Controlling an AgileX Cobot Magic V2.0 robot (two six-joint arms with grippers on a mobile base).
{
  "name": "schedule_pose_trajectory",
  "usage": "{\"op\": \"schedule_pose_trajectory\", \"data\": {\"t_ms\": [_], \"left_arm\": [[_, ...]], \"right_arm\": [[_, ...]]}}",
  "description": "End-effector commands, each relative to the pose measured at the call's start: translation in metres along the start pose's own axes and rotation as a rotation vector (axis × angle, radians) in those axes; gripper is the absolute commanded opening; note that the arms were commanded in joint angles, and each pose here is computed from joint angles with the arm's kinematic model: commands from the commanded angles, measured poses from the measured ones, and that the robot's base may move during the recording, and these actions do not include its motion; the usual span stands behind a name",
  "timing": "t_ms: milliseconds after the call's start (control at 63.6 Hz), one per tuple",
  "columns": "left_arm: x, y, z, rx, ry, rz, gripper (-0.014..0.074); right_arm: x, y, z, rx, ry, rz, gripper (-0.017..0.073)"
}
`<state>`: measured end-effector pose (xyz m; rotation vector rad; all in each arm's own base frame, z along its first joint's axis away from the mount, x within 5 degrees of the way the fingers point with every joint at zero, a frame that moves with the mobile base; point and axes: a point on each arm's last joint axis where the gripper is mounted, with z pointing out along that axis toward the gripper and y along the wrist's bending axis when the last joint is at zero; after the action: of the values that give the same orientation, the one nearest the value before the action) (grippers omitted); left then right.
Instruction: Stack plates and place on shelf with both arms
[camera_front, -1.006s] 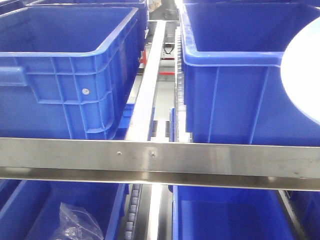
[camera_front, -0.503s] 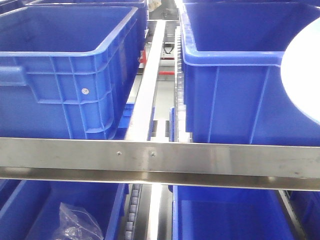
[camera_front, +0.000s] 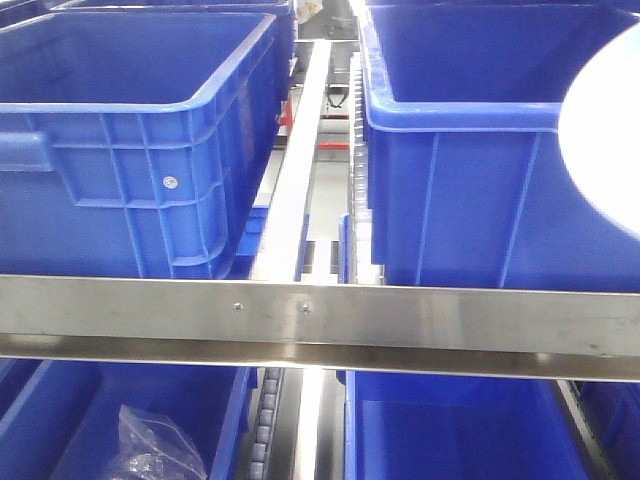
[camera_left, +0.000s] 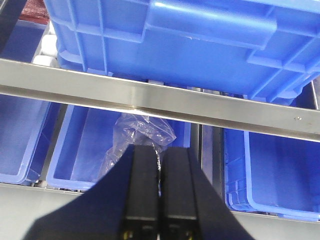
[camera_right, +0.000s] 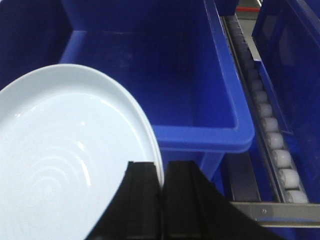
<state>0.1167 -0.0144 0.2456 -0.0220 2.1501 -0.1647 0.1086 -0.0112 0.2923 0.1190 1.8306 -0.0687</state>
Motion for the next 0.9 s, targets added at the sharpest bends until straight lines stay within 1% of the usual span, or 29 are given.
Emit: {"op": "schedule_pose_trajectory", "data": {"t_ms": [0,110,157,283,393,456,487,519,566,613,644,739,880], "left_arm": [[-0.015,-0.002,-0.005,0.013,-0.097,-0.014,0.0083],[-0.015,-0.002,-0.005,0.013,-0.097,-0.014,0.0083],[-0.015,-0.002,-0.005,0.013,-0.097,-0.014,0.0083],[-0.015,-0.002,-0.005,0.013,-0.097,-0.014,0.0083],[-0.015,-0.002,-0.005,0.013,-0.097,-0.014,0.0083],[-0.015,-0.002,-0.005,0.013,-0.097,-0.014,0.0083],[-0.015,-0.002,-0.005,0.013,-0.097,-0.014,0.0083],[-0.015,-0.002,-0.005,0.013,-0.097,-0.014,0.0083],[-0.015,-0.002,-0.005,0.013,-0.097,-0.014,0.0083],[-0.015,-0.002,-0.005,0.013,-0.097,-0.014,0.0083],[-0.015,-0.002,-0.005,0.013,-0.097,-0.014,0.0083],[-0.015,-0.002,-0.005,0.013,-0.097,-0.014,0.0083],[-0.015,-0.002,-0.005,0.013,-0.097,-0.014,0.0083]], "right_arm": [[-0.037,0.004,0.005,-0.029,-0.158,-0.003,0.0029],[-0.068,0.006,0.027,-0.030,-0.150,-0.004,0.0029],[-0.086,0.007,0.037,-0.033,-0.166,-0.004,0.0029],[-0.123,0.011,0.078,-0.046,-0.194,-0.005,0.0029],[-0.146,0.015,0.111,-0.058,-0.228,-0.005,0.0034],[-0.150,0.017,0.131,-0.065,-0.232,-0.006,0.0090],[-0.152,0.018,0.140,-0.069,-0.240,-0.006,0.0160],[-0.154,0.018,0.146,-0.074,-0.251,-0.006,0.0250],[-0.154,0.019,0.150,-0.080,-0.267,-0.006,0.0397],[-0.155,0.020,0.152,-0.085,-0.284,-0.006,0.0482],[-0.154,0.020,0.152,-0.085,-0.282,-0.006,0.0503],[-0.153,0.019,0.143,-0.082,-0.278,-0.006,0.0489],[-0.143,0.016,0.100,-0.082,-0.318,-0.005,0.0426]]}}
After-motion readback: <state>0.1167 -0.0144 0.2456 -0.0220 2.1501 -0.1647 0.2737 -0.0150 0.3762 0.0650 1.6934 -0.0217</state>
